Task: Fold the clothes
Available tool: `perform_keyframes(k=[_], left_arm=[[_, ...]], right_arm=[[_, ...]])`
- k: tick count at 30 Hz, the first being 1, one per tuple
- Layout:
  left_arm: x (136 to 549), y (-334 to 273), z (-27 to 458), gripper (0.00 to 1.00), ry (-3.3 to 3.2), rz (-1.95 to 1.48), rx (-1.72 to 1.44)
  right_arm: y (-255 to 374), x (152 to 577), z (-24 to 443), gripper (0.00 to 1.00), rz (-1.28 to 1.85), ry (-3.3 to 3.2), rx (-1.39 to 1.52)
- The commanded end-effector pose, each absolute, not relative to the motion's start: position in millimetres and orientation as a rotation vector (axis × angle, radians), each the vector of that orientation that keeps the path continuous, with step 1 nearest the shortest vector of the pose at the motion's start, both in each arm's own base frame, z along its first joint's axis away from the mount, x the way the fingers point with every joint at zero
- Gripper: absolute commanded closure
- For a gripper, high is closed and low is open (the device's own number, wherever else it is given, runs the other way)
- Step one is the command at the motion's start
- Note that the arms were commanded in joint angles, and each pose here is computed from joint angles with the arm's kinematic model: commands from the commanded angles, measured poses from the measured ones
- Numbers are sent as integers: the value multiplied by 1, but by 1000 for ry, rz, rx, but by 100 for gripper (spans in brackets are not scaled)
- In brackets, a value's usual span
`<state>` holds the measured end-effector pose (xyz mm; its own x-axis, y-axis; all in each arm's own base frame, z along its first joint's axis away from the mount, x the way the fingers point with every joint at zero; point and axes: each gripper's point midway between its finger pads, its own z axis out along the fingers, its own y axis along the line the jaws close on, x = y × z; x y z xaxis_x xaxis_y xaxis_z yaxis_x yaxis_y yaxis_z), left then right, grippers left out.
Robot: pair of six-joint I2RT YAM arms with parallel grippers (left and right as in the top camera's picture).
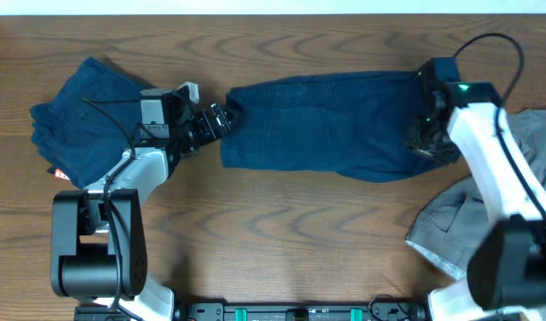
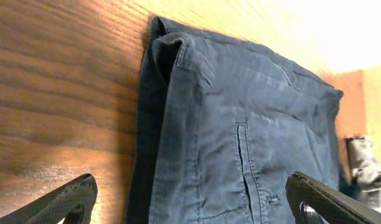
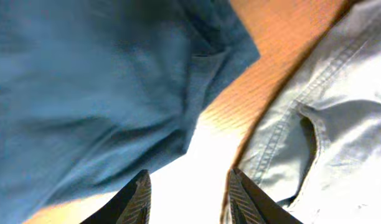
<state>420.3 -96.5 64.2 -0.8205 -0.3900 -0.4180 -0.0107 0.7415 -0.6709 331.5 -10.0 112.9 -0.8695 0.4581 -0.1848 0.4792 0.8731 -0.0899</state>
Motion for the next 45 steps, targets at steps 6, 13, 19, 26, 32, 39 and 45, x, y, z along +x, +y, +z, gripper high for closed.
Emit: perform_keyframes(k=[6, 13, 19, 26, 32, 39, 45], left_arm=[[424, -111, 37, 2, 2429, -880, -239], [411, -138, 13, 9, 2503, -912, -185], [396, -159, 8, 94, 2559, -930, -136], [395, -120, 37, 94, 2545, -896, -262], [380, -85, 111, 94, 2438, -950, -337], [354, -79, 170, 94, 2347, -926, -290], [342, -80, 202, 94, 2270, -914, -244]], right_arm=[[23, 330, 152, 58, 111, 2857, 500], [32, 330, 157, 59, 178, 2855, 430], [49, 336, 160, 64, 304, 2847, 254], [57, 334, 157, 82, 323, 2861, 224], [116, 340, 135, 98, 556, 2842, -11], [200, 335, 78, 99, 699, 2830, -252], [277, 319, 19, 99, 759, 2842, -424]])
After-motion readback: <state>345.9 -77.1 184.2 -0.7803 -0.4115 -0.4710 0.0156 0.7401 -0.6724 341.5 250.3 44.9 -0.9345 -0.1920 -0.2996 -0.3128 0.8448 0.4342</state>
